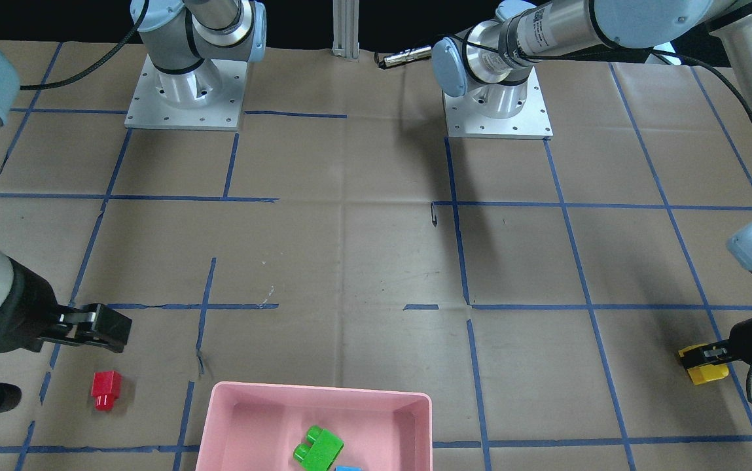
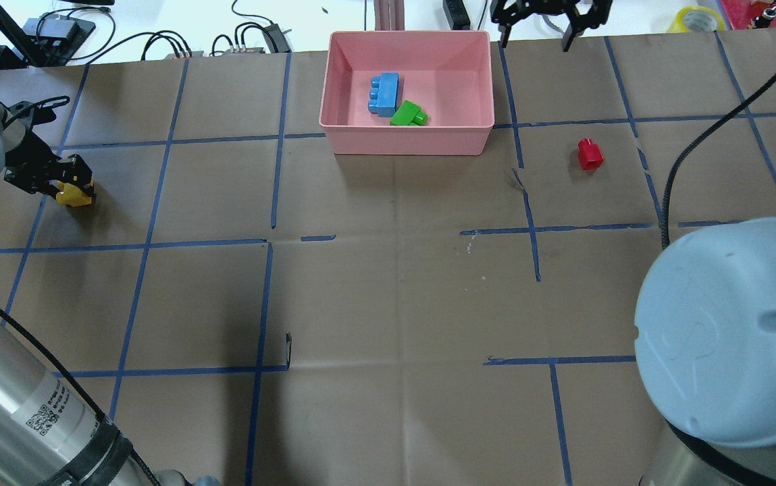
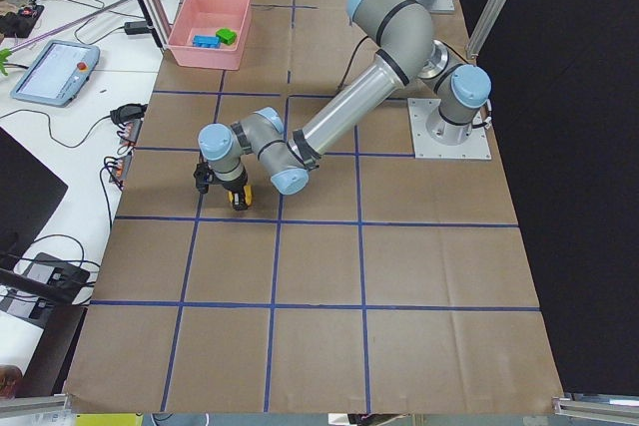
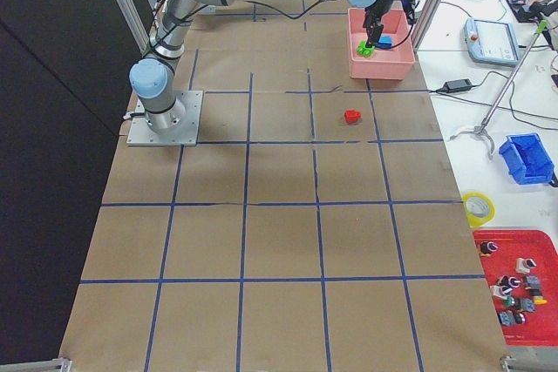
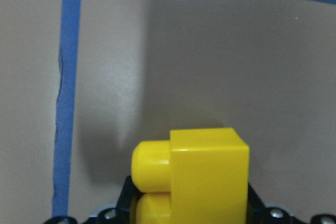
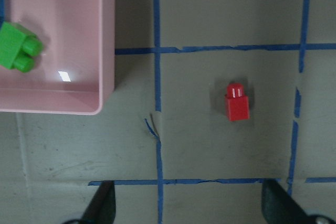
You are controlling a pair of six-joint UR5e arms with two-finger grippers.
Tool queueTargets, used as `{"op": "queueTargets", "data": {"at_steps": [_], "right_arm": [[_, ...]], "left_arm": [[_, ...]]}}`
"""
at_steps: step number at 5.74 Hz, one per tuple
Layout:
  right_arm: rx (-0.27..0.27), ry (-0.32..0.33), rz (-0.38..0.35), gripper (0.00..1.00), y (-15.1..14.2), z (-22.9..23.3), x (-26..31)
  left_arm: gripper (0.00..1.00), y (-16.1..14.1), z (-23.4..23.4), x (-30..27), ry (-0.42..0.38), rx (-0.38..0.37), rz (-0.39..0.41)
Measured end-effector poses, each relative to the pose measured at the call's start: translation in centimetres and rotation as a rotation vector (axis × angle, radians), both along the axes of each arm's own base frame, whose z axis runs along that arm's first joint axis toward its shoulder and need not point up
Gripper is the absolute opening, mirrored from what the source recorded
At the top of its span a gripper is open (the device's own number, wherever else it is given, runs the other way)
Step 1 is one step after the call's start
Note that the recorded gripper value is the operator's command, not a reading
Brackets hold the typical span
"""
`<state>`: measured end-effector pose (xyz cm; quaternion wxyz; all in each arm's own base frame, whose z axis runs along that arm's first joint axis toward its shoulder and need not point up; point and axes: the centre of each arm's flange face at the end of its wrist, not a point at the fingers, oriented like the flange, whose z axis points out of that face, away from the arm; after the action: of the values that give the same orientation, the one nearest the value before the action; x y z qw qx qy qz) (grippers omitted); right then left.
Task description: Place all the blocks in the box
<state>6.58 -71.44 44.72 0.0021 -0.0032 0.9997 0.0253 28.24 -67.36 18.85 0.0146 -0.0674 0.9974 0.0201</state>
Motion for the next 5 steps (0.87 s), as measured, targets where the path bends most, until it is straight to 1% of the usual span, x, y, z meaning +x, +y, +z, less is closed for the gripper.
{"op": "queueTargets", "data": {"at_steps": [1, 2, 3, 4, 5], "right_arm": [[0.03, 0.007, 0.017, 0.96, 0.4, -1.5, -3.6], [0.042, 0.005, 0.008, 0.96, 1.2, -3.8, -5.7], [0.03, 0.004, -0.014, 0.96, 2.3, -6.5, -7.5], [0.008, 0.003, -0.032, 0.96, 3.4, -9.3, -8.8], [-0.03, 0.009, -0.033, 0.95, 3.8, -12.0, -9.2]], "left_arm": [[0.21, -0.2, 4.1, -0.2, -0.04, -0.036, -0.003], [0.21, -0.1, 9.1, -1.6, -0.062, -0.067, -0.01], [0.21, -0.6, 13.8, -4.2, -0.064, -0.078, -0.025], [0.21, -2.0, 17.2, -7.9, -0.052, -0.088, -0.056], [0.22, -4.1, 18.9, -13.6, -0.003, -0.118, -0.093]]}}
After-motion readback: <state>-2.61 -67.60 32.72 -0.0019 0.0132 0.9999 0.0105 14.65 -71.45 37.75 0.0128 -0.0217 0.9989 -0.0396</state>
